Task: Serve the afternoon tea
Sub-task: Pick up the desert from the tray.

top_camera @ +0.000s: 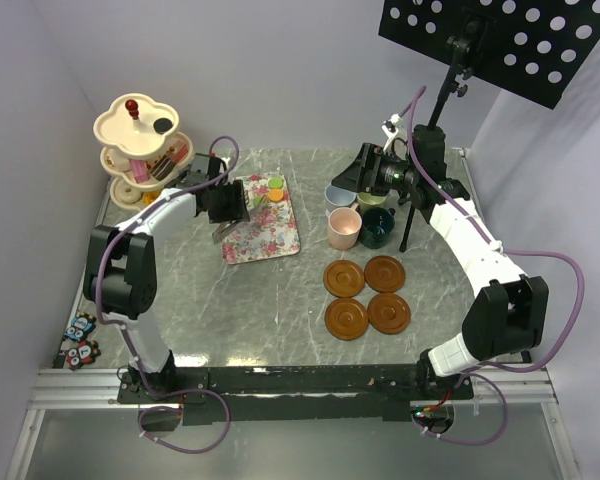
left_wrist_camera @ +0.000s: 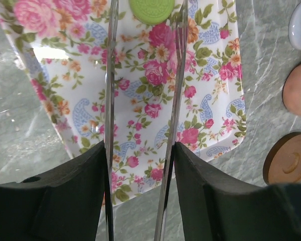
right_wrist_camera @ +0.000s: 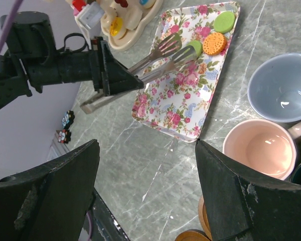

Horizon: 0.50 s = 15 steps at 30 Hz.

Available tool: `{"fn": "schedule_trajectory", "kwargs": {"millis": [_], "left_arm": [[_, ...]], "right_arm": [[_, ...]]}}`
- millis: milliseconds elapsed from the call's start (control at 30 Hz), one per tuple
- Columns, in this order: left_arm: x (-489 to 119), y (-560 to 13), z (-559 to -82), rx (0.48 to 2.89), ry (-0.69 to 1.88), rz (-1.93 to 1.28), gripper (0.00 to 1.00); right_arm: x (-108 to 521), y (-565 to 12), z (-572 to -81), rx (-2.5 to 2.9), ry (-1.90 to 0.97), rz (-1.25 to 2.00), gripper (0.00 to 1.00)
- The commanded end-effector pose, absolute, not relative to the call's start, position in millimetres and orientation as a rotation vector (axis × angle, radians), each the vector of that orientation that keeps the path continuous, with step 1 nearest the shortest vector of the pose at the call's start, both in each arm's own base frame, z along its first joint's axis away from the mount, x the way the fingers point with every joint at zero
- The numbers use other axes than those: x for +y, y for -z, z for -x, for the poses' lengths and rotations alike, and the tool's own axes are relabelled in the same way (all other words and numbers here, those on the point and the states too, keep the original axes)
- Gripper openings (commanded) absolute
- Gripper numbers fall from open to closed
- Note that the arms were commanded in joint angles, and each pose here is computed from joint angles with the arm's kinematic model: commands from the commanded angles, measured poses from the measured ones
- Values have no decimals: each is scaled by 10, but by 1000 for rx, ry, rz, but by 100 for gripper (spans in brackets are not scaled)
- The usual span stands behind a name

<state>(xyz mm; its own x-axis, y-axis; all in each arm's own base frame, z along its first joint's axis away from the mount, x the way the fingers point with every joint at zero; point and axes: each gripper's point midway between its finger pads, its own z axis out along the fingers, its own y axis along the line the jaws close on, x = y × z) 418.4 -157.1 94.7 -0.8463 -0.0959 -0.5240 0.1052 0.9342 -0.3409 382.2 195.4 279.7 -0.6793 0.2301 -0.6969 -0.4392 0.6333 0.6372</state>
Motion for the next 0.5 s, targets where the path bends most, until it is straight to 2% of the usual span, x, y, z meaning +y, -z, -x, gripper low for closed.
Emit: {"fn": "schedule_trajectory", "kwargs": {"millis": [0,467], "left_arm": [[-1533,-1183,-4262,2452,513,4,58],[-1620,-1025,-4385,2512,551,-63,57]], "right_arm": [[1926,-2979,-3818,2000,-1058,190,83],[1899,-2953,-3737,2003,-1049,193,83]]}}
